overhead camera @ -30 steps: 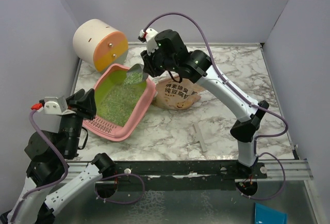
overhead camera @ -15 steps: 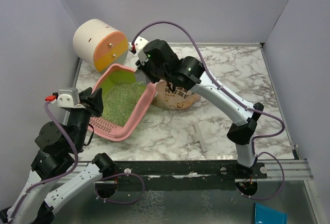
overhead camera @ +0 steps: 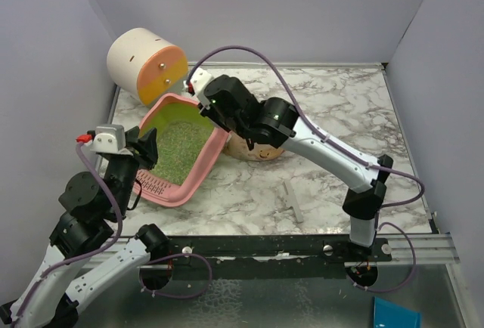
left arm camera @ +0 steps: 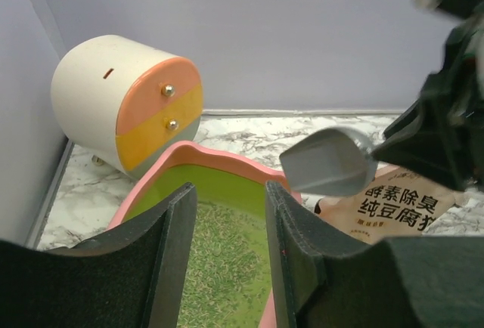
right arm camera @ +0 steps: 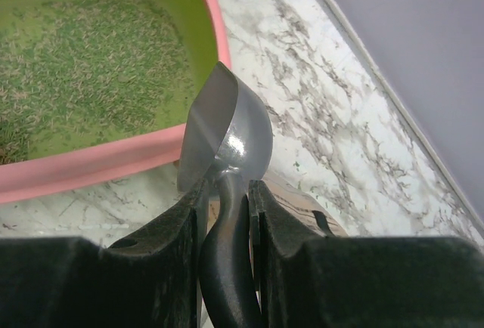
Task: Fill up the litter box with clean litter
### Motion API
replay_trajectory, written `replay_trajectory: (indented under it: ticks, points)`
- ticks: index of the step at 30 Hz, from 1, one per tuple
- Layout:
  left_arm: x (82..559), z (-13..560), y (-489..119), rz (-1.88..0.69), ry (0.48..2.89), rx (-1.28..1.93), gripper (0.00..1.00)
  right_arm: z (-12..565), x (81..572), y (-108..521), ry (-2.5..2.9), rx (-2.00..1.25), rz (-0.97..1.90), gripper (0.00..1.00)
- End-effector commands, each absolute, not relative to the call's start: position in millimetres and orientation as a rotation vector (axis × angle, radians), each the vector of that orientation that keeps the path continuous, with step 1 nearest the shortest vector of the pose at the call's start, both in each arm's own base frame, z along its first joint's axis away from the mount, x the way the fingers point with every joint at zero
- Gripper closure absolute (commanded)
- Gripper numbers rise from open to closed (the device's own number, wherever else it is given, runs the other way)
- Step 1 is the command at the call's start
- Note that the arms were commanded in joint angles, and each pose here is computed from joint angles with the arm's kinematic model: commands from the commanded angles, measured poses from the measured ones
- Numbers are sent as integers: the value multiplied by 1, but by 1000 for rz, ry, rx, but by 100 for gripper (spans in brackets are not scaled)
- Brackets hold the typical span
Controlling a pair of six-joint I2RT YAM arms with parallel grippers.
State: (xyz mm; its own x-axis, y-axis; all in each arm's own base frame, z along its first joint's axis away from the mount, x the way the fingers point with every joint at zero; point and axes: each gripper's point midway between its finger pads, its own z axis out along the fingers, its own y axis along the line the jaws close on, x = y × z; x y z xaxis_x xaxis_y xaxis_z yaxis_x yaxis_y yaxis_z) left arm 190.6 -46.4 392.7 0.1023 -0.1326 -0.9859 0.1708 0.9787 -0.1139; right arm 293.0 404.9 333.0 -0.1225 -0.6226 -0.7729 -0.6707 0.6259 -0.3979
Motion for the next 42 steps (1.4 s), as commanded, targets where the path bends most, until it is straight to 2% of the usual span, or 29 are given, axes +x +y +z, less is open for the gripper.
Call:
replay_trajectory:
  ticks: [1,5,9,12,16,23,30,37,42]
  points:
    - [200,390,-67,-242,1471,109,53,448,292,347,1636,-746,96,99]
    - [216,386,-100,-280,1496,208,46,479,296,270,1632,-567,-9,99]
    - [237,377,-145,-315,1533,365,36,487,291,186,1651,-399,-66,99]
    - [257,364,-186,-332,1589,537,31,478,280,136,1688,-295,-123,99]
    - [282,333,-236,-352,1682,759,27,446,255,105,1777,-232,-108,99]
    - [316,307,-273,-457,1714,953,25,406,216,85,1895,-187,14,99]
    - [335,305,-263,-638,1726,951,29,398,205,98,1951,-245,110,99]
    - [323,316,-272,-729,1677,982,31,423,239,136,1902,-320,97,99]
    - [317,325,-271,-736,1651,984,31,460,288,149,1828,-313,54,99]
